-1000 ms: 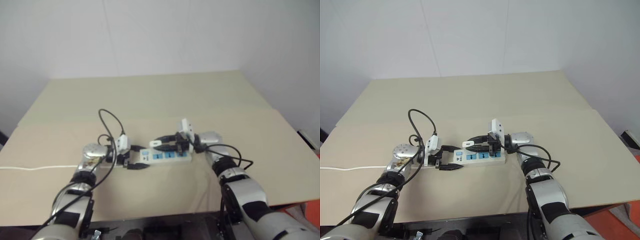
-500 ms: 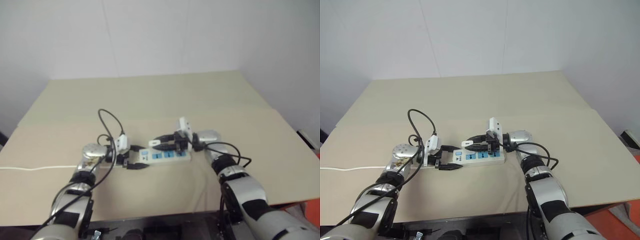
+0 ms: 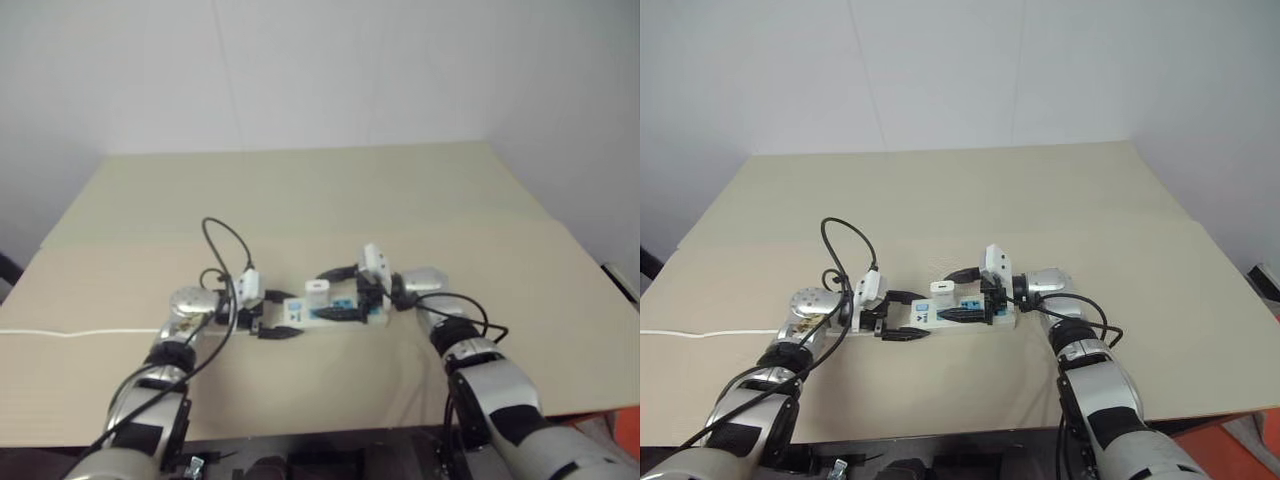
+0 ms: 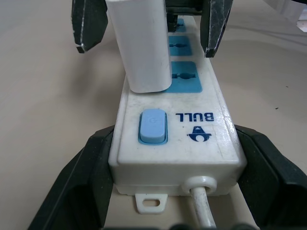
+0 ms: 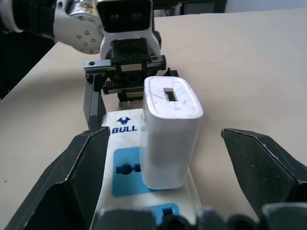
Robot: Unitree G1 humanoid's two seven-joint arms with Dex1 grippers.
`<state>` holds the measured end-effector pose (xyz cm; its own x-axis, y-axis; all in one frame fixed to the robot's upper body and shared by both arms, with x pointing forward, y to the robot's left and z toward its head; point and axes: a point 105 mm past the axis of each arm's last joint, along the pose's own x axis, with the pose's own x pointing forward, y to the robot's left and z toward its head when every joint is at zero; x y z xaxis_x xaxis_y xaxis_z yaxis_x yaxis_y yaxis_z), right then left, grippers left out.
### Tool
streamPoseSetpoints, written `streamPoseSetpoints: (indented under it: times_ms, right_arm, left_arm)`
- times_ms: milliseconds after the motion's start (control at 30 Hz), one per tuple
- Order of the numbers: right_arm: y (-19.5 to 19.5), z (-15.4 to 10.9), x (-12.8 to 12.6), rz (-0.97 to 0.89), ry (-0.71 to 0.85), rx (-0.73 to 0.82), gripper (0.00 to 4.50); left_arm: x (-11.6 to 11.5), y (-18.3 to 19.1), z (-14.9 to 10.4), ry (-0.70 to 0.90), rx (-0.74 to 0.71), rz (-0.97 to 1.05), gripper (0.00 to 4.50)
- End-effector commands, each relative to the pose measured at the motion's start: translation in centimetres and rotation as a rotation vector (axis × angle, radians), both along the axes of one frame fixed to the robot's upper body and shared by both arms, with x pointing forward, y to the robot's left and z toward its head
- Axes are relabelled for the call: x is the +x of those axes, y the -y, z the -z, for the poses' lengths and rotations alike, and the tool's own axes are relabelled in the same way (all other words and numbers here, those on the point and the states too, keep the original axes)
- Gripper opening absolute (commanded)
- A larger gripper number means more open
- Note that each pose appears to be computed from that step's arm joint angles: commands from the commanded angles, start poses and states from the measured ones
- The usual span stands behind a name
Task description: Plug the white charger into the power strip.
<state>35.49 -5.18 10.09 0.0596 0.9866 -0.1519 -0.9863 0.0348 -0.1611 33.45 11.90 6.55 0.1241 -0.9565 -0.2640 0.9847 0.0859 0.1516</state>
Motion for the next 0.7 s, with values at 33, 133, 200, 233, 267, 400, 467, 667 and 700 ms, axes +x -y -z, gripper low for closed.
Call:
streamPoseSetpoints:
  times_ms: [33, 133, 200, 233, 267, 400, 467, 667, 700]
  right_arm:
    - [1.1, 0.4, -0.2, 0.006, -0.015, -0.017, 4.46]
    - [1.2, -0.4, 0.0, 0.006, 0.008, -0.004, 4.50]
    - [1.3, -1.2, 0.0, 0.002, 0.036, 0.010, 4.50]
    - [1.4, -1.5, 0.1, 0.005, 0.048, 0.016, 4.50]
    - [1.6, -1.9, 0.1, 0.010, 0.059, 0.022, 4.50]
    - [3.2, -3.9, 0.0, 0.035, 0.121, 0.037, 4.50]
    - [4.8, -4.8, -0.6, 0.050, 0.157, 0.027, 4.50]
    - [10.3, -5.7, -2.9, 0.135, 0.130, -0.120, 4.50]
    - [10.7, -5.8, -3.2, 0.146, 0.122, -0.134, 4.50]
  left_arm:
    - [0.1, 0.4, -0.2, -0.005, 0.013, 0.018, 3.26]
    - [0.4, 0.3, -1.0, -0.010, -0.028, 0.011, 4.22]
    - [0.5, 0.3, -1.9, 0.017, -0.064, 0.011, 4.48]
    - [0.5, 0.2, -2.2, 0.025, -0.074, 0.013, 4.48]
    - [0.4, 0.0, -2.5, 0.033, -0.081, 0.018, 4.48]
    - [-0.6, -2.2, -4.8, 0.075, -0.121, 0.024, 4.48]
    - [-1.7, -4.3, -5.8, 0.080, -0.117, 0.010, 4.48]
    - [-4.4, -9.5, -5.8, 0.066, 0.005, -0.097, 4.48]
    - [-4.6, -9.8, -5.8, 0.068, 0.010, -0.113, 4.48]
